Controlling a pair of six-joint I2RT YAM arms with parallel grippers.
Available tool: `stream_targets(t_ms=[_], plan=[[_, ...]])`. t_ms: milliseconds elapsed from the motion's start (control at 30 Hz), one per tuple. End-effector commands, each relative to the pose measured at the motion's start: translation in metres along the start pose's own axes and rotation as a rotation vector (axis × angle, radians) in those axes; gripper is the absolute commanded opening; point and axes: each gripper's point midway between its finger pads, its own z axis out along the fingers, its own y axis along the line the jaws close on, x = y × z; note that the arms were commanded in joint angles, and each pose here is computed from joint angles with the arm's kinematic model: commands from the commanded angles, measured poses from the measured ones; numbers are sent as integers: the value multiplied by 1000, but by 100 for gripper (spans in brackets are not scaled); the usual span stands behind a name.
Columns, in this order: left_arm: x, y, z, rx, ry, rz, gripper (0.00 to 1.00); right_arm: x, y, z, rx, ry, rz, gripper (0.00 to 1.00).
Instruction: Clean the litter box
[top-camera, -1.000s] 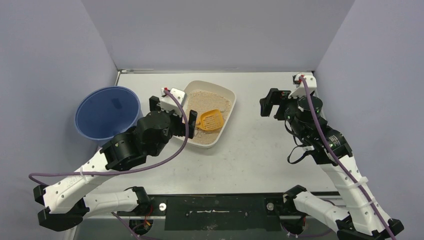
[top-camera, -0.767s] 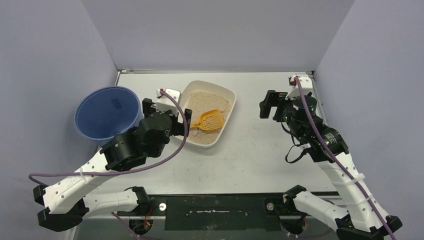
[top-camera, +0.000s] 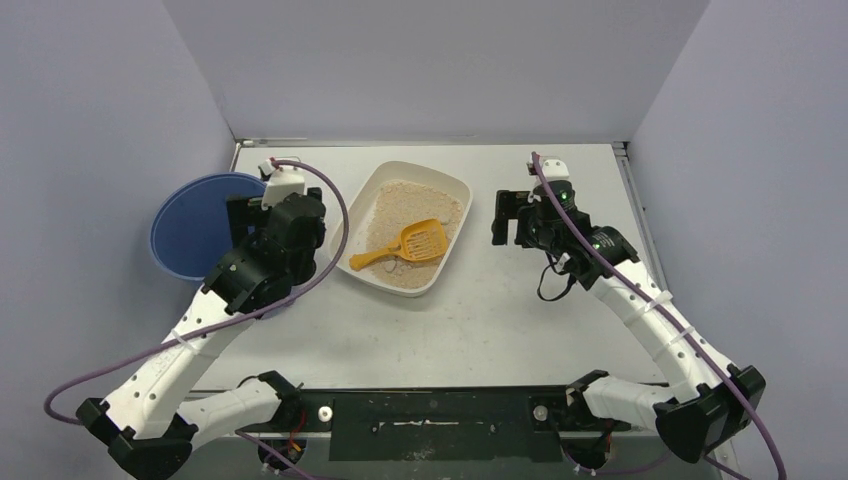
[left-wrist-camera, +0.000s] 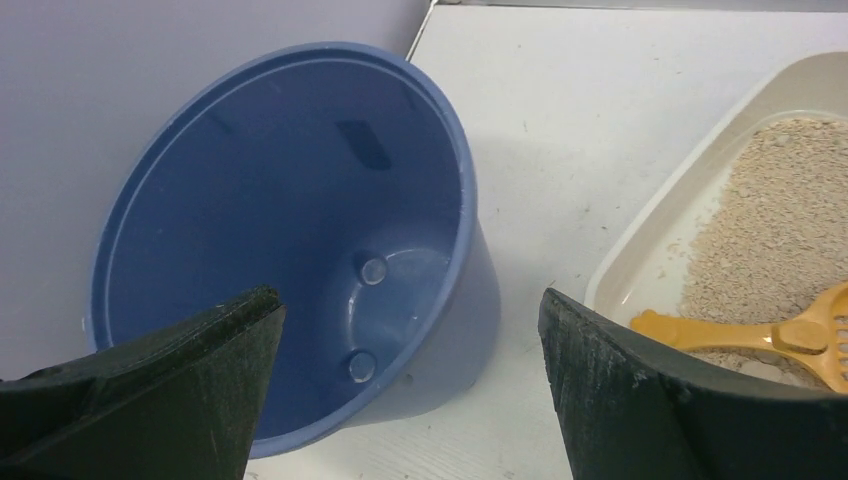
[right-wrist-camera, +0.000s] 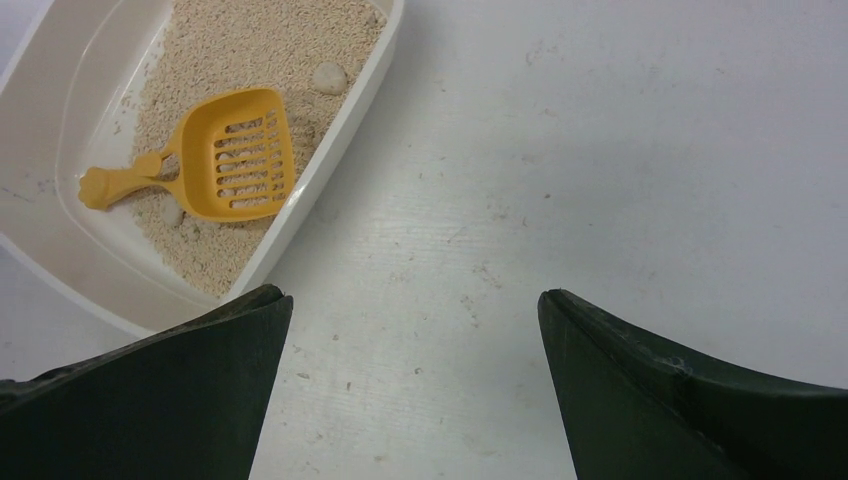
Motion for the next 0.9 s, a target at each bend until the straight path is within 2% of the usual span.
stream_targets(t_ms=[0,133,267,633,867], plan=[[0,-3,17,45,21,-66,97,-12,20,15,-75,-37,43,100],[12,-4,32,42,62,-78,97,-10,35,28,-114,-29,56,100],[17,-7,41,51,88,-87,93,-4,54,39,-109,-12,41,99],[50,-25,65,114,208,-126,69,14,69,66,-24,15,56,98],[59,-35,68,156,238,-131,54,31,83,85,-23,43,103,94]])
